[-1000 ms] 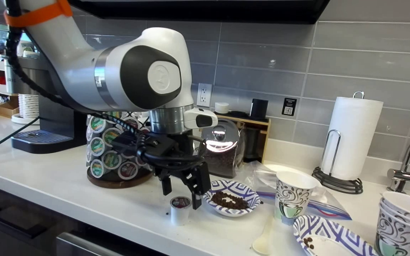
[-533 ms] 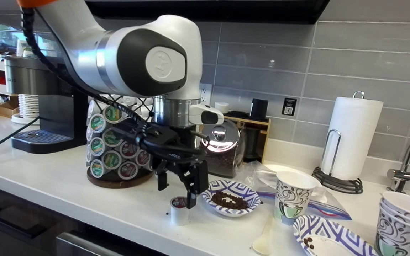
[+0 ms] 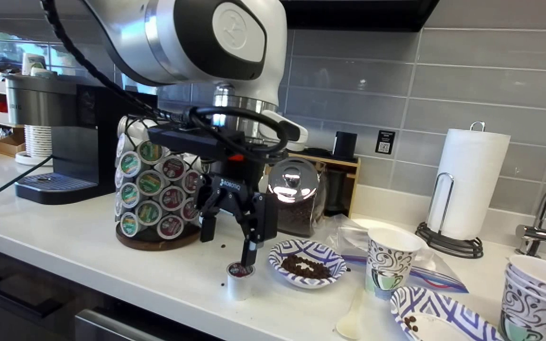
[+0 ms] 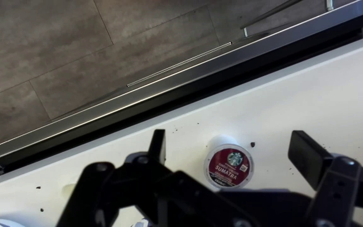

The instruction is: Take the k-cup off of the rack and put it on the counter

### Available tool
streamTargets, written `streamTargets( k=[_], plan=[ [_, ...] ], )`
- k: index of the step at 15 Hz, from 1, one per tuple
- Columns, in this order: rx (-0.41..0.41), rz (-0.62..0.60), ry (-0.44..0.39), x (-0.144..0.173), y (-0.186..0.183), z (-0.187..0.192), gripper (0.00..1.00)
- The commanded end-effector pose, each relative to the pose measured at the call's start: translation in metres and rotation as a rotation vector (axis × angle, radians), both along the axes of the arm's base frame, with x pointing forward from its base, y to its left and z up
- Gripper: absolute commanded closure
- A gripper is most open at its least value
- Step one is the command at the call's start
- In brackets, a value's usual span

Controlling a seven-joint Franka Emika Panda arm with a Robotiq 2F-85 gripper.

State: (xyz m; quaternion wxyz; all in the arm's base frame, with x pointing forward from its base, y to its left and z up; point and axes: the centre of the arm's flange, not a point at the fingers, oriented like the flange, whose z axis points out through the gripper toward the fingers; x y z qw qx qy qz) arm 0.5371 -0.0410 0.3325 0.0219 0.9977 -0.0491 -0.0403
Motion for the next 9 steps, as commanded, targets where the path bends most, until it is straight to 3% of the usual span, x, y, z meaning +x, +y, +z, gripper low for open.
streamTargets(
  k=[1, 9],
  plan=[
    [-0.006, -0.005, 0.031, -0.004, 0.001, 0.019, 0.00],
    [-0.064, -0.038, -0.005, -0.013, 0.002, 0.052, 0.00]
  ],
)
